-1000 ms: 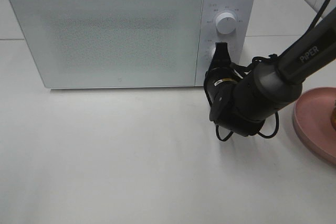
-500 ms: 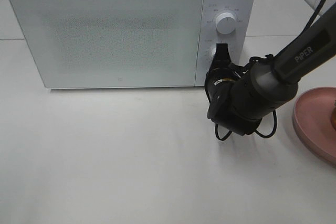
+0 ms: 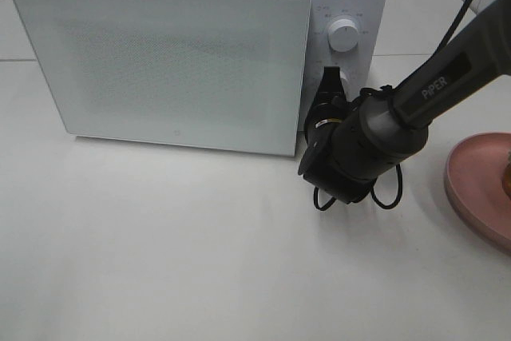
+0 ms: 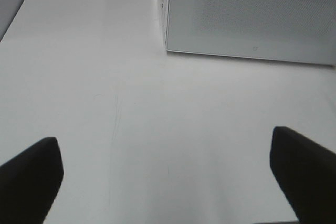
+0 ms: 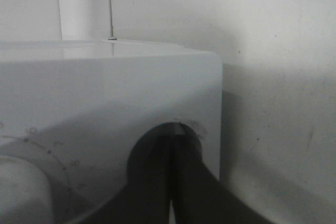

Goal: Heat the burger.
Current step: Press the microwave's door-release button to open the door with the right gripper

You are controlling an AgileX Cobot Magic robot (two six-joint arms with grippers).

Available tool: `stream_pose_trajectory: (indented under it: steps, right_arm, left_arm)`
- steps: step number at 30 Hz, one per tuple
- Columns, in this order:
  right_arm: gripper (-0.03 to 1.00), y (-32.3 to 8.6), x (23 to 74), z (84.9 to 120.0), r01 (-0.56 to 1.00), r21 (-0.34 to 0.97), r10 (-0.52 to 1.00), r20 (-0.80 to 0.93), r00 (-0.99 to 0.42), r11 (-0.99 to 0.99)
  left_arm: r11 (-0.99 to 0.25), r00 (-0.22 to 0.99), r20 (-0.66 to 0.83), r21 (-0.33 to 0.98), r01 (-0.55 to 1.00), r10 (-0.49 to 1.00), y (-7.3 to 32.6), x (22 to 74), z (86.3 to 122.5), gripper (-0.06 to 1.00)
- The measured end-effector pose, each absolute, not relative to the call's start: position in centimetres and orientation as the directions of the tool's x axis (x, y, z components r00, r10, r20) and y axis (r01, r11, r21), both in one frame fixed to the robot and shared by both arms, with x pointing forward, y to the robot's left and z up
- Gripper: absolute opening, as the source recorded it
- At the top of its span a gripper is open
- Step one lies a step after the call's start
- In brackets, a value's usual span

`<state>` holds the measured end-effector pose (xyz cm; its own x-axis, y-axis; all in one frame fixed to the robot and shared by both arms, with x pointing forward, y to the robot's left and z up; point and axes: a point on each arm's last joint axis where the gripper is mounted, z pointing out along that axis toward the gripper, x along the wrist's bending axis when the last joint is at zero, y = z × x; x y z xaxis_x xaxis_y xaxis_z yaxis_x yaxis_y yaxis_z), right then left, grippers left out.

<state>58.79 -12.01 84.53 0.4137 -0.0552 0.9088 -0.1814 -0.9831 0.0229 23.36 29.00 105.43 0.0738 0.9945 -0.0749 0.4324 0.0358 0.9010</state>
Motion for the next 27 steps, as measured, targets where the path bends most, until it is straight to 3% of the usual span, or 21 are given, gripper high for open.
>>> stream_pose_trajectory:
  steps: [27]
  right_arm:
    - [0.01, -11.85, 58.86, 84.62, -0.169, 0.045, -0.033, 0.902, 0.430, -0.985]
  left_arm:
    - [0.036, 0.074, -0.075, 0.901, 0.432, 0.994, 29.00, 23.36, 105.43, 0.99]
